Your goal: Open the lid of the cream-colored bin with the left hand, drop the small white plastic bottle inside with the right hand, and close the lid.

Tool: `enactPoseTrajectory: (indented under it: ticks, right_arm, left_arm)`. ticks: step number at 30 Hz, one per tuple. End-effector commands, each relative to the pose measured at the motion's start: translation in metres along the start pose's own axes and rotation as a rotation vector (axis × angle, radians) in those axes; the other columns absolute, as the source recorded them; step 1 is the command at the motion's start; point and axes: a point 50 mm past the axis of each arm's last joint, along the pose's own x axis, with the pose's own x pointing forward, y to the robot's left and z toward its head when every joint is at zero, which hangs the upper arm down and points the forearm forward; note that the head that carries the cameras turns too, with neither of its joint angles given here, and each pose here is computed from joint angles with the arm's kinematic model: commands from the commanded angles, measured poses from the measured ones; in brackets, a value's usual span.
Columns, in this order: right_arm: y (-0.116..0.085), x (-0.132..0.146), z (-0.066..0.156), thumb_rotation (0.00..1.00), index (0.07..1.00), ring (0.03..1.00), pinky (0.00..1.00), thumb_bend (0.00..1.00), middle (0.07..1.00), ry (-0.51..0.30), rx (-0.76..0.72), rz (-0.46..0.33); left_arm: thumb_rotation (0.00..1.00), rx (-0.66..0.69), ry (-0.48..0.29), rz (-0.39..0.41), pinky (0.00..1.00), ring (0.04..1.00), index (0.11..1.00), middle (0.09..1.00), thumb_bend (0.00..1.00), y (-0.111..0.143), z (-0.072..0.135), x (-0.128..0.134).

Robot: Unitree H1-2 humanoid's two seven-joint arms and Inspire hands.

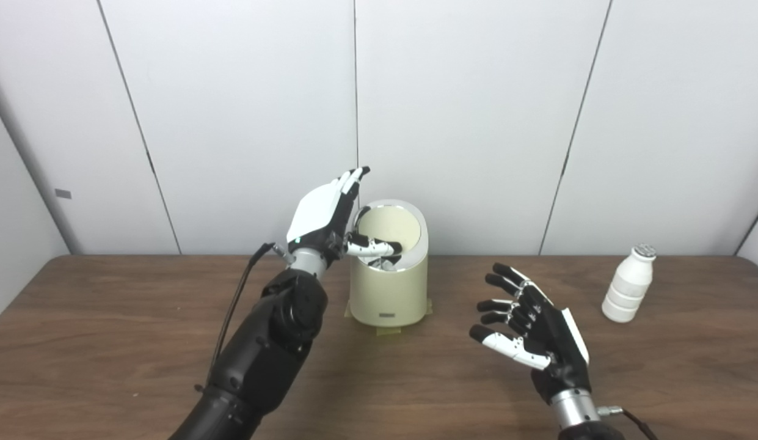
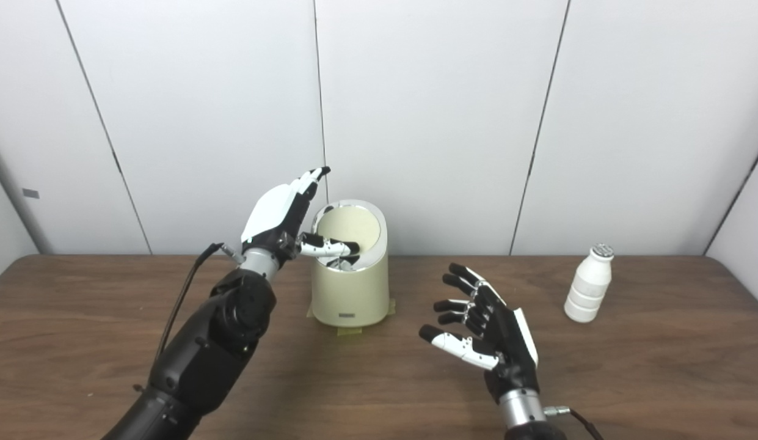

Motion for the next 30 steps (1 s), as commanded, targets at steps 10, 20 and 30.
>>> enactPoseTrajectory:
  ticks: [10, 20, 30]
  right_arm:
    - [0.006, 0.016, 0.026, 0.18, 0.797, 0.605, 0.53, 0.85, 0.793, -0.122, 0.007, 0.016]
    - [0.007, 0.017, 0.024, 0.18, 0.796, 0.597, 0.53, 0.85, 0.788, -0.124, 0.004, 0.019]
    - [0.006, 0.016, 0.023, 0.18, 0.799, 0.604, 0.52, 0.84, 0.791, -0.121, 0.004, 0.017]
  left_arm:
    - [0.03, 0.48, -0.084, -0.014, 0.78, 0.971, 1.0, 1.0, 0.87, 0.014, 0.01, 0.004]
    - [0.0, 0.574, -0.084, -0.01, 0.73, 0.954, 1.0, 1.0, 0.83, 0.02, 0.011, -0.001]
    - [0.0, 0.575, -0.074, -0.001, 0.73, 0.948, 1.0, 0.993, 0.82, 0.022, 0.009, -0.001]
